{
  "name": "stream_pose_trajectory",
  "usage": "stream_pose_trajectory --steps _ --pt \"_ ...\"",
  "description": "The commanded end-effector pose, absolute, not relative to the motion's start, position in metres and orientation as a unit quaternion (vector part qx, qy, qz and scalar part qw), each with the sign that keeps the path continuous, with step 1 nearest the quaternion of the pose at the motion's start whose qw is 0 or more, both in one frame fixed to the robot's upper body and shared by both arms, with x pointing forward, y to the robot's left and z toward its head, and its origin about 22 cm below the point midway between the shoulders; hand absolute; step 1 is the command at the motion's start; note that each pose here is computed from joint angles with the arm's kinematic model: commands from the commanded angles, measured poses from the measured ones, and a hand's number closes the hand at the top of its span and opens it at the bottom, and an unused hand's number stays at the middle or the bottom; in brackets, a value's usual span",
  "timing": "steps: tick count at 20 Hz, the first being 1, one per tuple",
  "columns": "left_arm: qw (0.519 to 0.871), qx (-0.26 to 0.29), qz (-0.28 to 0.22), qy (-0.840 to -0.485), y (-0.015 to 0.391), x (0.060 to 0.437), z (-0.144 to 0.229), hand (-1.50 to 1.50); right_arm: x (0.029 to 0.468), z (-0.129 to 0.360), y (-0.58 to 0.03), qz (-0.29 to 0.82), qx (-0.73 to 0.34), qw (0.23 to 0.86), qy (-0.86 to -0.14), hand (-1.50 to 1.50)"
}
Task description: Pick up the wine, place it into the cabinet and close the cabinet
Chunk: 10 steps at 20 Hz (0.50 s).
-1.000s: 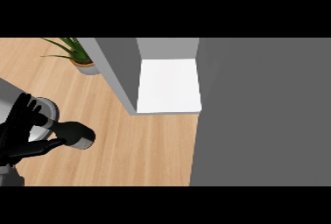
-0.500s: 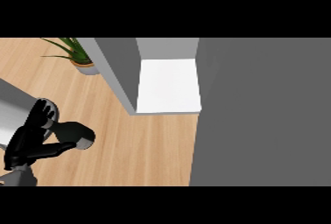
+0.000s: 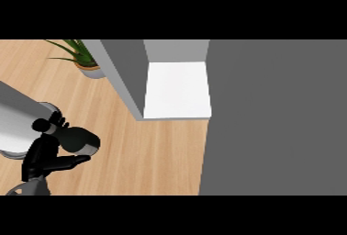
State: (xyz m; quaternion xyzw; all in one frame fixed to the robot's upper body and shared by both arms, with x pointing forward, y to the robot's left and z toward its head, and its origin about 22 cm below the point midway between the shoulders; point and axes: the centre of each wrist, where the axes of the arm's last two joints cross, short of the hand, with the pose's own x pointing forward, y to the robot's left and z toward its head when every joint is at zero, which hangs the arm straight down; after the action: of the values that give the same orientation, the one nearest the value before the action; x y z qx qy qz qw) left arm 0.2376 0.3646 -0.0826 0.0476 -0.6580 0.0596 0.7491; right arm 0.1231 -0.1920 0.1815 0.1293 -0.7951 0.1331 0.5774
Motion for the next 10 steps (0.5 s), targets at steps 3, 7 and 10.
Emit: stream_pose_trajectory --steps 3,7,10 --pt "0.741 0.025 0.104 -0.663 0.350 0.230 -0.115 -1.50 0.081 0.218 -0.206 0.136 0.144 0.536 -0.820 -1.50" --pt "0.735 0.018 0.128 -0.666 0.363 0.231 -0.116 -1.50 0.075 0.217 -0.206 0.128 0.148 0.539 -0.819 -1.50" --pt "0.734 -0.013 0.156 -0.661 0.357 0.244 -0.112 -1.50 0.075 0.216 -0.210 0.134 0.156 0.540 -0.816 -1.50"
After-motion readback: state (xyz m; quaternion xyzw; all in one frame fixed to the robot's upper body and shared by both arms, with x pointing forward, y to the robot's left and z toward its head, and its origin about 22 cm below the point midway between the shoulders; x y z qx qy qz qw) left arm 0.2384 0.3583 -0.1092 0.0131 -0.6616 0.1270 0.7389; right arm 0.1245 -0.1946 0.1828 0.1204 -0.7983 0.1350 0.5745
